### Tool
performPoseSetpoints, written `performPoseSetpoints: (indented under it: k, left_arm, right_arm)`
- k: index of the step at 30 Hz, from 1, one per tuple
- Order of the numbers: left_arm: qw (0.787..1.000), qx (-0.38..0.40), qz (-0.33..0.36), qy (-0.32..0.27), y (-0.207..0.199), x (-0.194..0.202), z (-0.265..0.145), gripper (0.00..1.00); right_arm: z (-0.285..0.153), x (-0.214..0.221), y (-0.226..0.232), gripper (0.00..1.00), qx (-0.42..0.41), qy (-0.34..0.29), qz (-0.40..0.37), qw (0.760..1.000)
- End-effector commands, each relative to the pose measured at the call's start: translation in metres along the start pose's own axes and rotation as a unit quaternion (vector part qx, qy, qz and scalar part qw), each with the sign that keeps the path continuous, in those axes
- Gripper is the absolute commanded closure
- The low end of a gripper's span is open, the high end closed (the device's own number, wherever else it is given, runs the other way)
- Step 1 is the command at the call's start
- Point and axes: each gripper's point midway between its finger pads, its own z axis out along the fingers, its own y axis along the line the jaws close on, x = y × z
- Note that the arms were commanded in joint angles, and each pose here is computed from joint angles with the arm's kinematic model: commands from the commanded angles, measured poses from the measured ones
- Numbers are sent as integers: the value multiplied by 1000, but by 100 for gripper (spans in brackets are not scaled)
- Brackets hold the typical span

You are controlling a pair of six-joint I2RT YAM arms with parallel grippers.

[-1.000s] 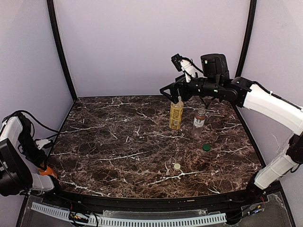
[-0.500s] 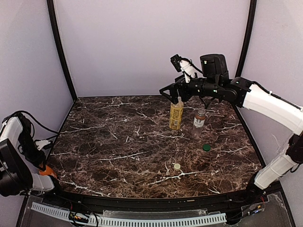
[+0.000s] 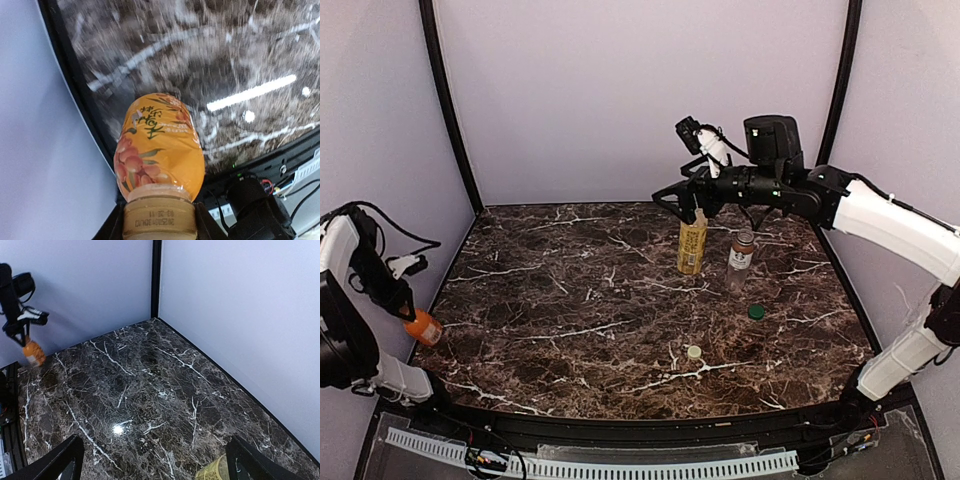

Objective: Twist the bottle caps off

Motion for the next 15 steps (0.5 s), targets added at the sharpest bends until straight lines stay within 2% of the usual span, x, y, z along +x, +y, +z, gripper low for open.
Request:
performPoseSetpoints:
  k: [1, 2, 3, 4, 5, 6, 7, 8, 9, 11, 15]
  left_arm:
    - [996, 64, 25, -56, -45, -42, -61, 99]
    - [996, 41, 31, -78, -46, -57, -80, 99]
    - [992, 27, 81, -97, -59, -78, -96, 99]
    - [990, 26, 88, -105, -67, -88, -103, 99]
    - [983, 21, 135, -124, -85, -109, -118, 99]
    - [981, 23, 135, -134, -93, -118, -126, 99]
    - [972, 25, 181, -149, -116, -137, -138, 99]
    - [970, 32, 190, -147, -125, -150, -139, 99]
    - [958, 36, 230, -169, -146, -159, -152, 99]
    - [941, 38, 286, -176, -172, -172, -158, 99]
    - [899, 31, 402, -170, -225, -179, -158, 99]
  right_arm:
    - [-9, -20, 38, 3, -80, -59, -49, 994]
    - [-8, -20, 47, 3, -92, -64, -60, 992]
    - [-6, -19, 55, 3, -103, -69, -74, 990]
    - [-4, -18, 65, 3, -116, -71, -89, 987]
    - [-1, -17, 74, 3, -126, -74, -103, 984]
    - [2, -16, 83, 3, -136, -74, -115, 981]
    - [6, -16, 91, 3, -145, -75, -126, 978]
    - [12, -14, 102, 2, -157, -74, -136, 975]
    - [17, -13, 109, 2, -164, -74, -142, 973]
    - [27, -15, 121, 1, -179, -76, -150, 969]
    - [51, -21, 134, 1, -197, -85, -140, 967]
